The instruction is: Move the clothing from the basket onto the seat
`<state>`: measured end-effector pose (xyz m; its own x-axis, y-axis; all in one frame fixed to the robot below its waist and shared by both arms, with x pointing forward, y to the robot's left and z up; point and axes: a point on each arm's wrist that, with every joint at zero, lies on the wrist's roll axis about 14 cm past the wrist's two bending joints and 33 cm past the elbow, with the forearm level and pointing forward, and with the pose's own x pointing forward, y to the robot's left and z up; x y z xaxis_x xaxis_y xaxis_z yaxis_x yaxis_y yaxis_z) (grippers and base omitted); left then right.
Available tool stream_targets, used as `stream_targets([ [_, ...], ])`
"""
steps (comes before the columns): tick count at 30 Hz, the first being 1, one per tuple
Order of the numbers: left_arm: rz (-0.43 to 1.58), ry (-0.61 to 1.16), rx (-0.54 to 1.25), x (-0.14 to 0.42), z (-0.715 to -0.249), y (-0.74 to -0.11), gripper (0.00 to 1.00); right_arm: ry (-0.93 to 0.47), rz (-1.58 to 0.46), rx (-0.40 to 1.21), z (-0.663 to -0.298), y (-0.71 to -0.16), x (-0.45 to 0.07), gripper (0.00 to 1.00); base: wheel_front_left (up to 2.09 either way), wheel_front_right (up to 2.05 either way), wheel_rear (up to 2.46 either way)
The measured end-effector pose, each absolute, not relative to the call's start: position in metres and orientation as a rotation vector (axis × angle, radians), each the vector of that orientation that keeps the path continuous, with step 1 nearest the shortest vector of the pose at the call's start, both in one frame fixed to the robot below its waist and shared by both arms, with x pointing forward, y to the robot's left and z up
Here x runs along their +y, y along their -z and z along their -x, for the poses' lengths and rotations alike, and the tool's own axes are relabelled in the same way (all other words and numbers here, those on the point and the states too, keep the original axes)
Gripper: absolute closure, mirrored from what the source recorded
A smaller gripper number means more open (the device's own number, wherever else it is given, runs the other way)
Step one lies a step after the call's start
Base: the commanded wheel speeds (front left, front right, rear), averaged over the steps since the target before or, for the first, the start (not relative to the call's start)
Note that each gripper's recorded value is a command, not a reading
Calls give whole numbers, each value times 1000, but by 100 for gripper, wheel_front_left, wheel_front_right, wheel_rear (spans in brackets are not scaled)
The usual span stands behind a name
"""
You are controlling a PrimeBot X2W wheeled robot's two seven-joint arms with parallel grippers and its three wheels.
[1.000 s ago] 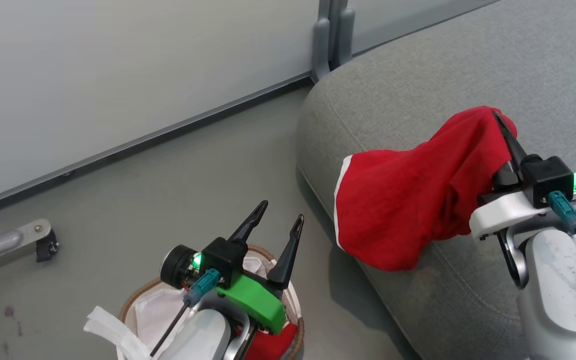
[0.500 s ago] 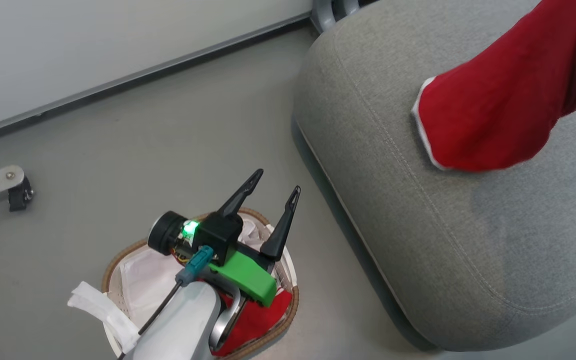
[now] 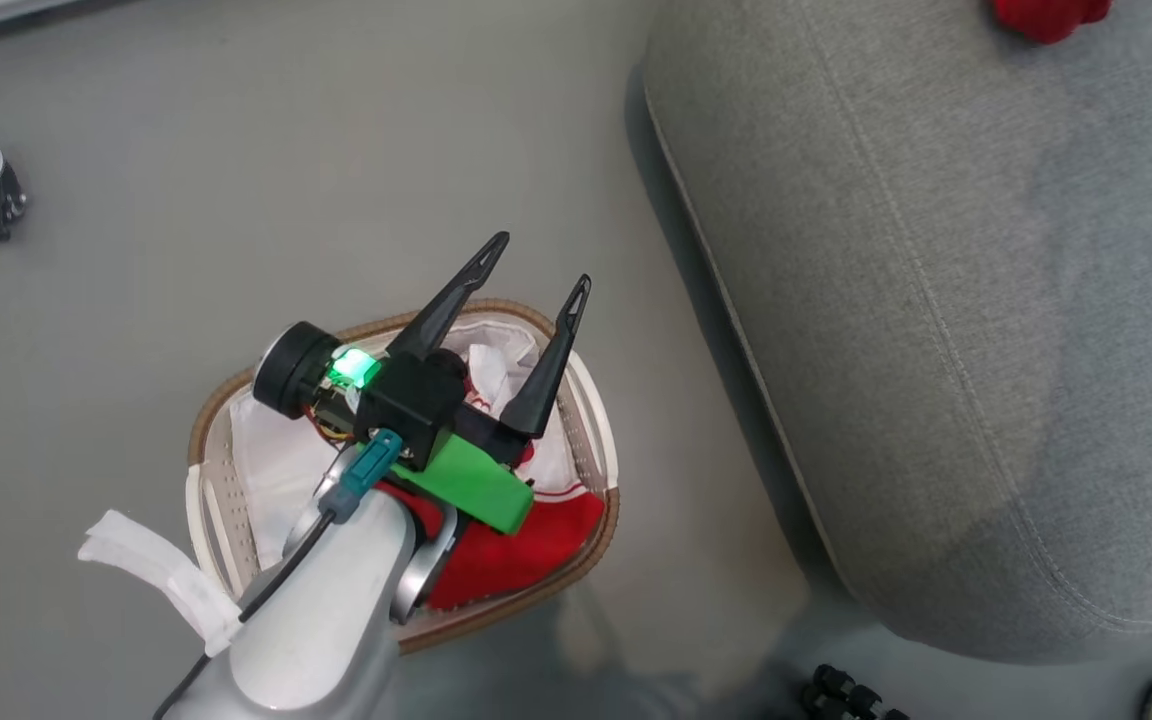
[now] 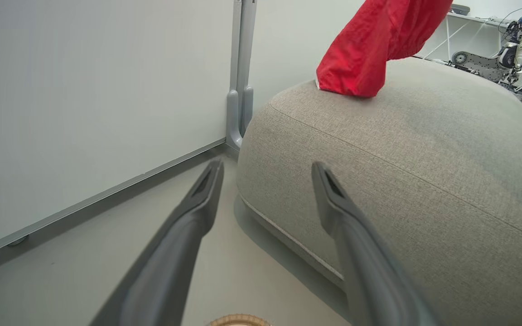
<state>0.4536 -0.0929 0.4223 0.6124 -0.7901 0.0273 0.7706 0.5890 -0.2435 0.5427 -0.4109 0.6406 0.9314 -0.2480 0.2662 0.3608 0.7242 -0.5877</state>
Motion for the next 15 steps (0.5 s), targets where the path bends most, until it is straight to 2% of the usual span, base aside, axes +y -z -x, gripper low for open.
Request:
stream_targets([
  [4, 245, 879, 137, -83, -459, -396, 0, 315, 640, 44, -542, -544, -414, 100, 0, 0, 0],
  [7, 244, 863, 172, -77, -461, -380, 0, 306, 587, 155, -537, -491, -410, 100, 0, 0, 0],
  [14, 242, 845, 204, -70, -463, -363, 0, 287, 530, 279, -519, -431, -399, 100, 0, 0, 0],
  [15, 242, 847, 204, -71, -463, -363, 0, 291, 525, 282, -517, -430, -399, 84, 0, 0, 0],
])
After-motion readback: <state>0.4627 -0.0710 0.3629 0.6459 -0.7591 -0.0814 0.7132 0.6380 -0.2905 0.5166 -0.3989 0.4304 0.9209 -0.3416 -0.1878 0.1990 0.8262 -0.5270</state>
